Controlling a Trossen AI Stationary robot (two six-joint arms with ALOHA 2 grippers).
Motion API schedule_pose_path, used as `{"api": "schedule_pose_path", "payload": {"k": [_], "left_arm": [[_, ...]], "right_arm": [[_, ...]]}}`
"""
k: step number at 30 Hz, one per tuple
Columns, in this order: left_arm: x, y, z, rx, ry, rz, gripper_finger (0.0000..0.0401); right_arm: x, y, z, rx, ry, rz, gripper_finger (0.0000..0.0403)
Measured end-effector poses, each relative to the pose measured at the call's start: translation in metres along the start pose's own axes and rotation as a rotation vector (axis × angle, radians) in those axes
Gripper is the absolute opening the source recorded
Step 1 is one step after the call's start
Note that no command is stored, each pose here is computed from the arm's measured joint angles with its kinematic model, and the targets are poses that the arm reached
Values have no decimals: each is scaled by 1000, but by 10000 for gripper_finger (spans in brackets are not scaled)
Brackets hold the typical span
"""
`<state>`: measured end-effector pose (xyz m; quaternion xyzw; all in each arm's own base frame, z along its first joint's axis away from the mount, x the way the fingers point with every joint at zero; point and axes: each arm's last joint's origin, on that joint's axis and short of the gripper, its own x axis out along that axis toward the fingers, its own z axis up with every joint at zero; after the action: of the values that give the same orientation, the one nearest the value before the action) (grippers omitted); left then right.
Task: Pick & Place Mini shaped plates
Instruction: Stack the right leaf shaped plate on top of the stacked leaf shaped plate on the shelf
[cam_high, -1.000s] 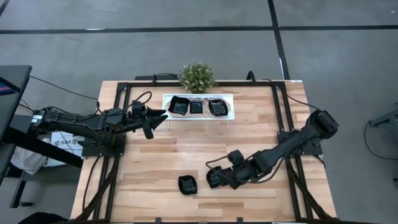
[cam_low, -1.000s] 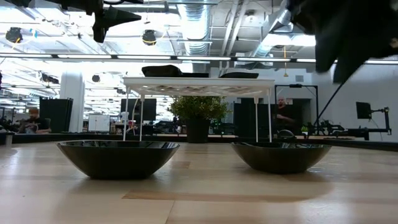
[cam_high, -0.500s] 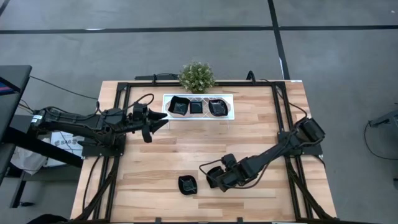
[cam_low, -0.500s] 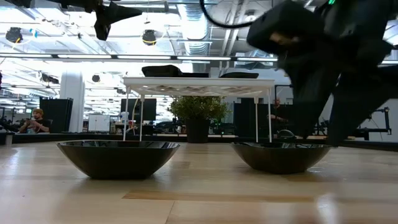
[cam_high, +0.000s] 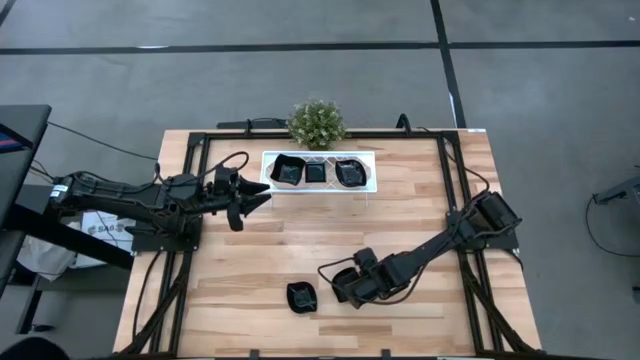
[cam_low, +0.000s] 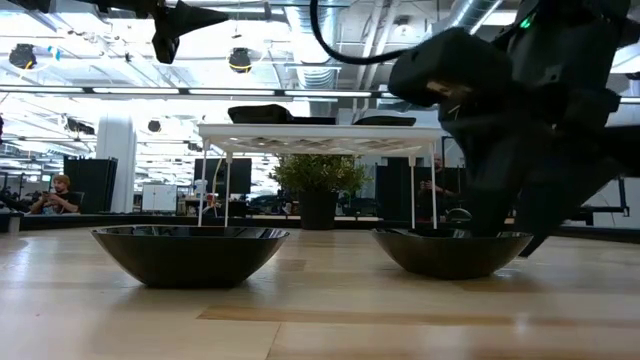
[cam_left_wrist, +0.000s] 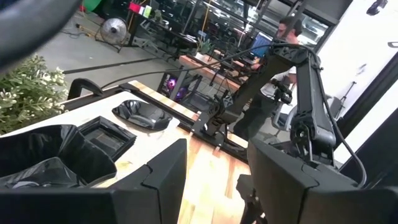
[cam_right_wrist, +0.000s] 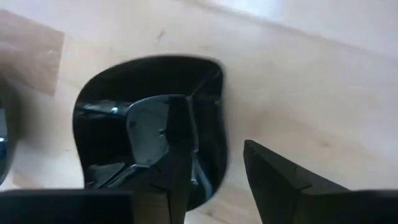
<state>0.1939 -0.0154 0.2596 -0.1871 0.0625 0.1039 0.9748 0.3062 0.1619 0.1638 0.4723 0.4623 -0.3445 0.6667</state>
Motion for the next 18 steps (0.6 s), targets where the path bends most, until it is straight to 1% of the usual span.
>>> {"api": "schedule_pose_path", "payload": {"k": [4,9,12,18], "left_arm": [[0,0,0,0,-1,0,172],[0,0,0,-1,-3,-2,172],[0,0,0,-1,-3,-2,172],[0,0,0,-1,-3,-2,172]], "right_arm": [[7,1,0,2,-3,-3,127],[8,1,1,4,-4,0,124],[7,1,1,2,-6,-4,115],[6,0,1,-7,-7,-16,62]]}}
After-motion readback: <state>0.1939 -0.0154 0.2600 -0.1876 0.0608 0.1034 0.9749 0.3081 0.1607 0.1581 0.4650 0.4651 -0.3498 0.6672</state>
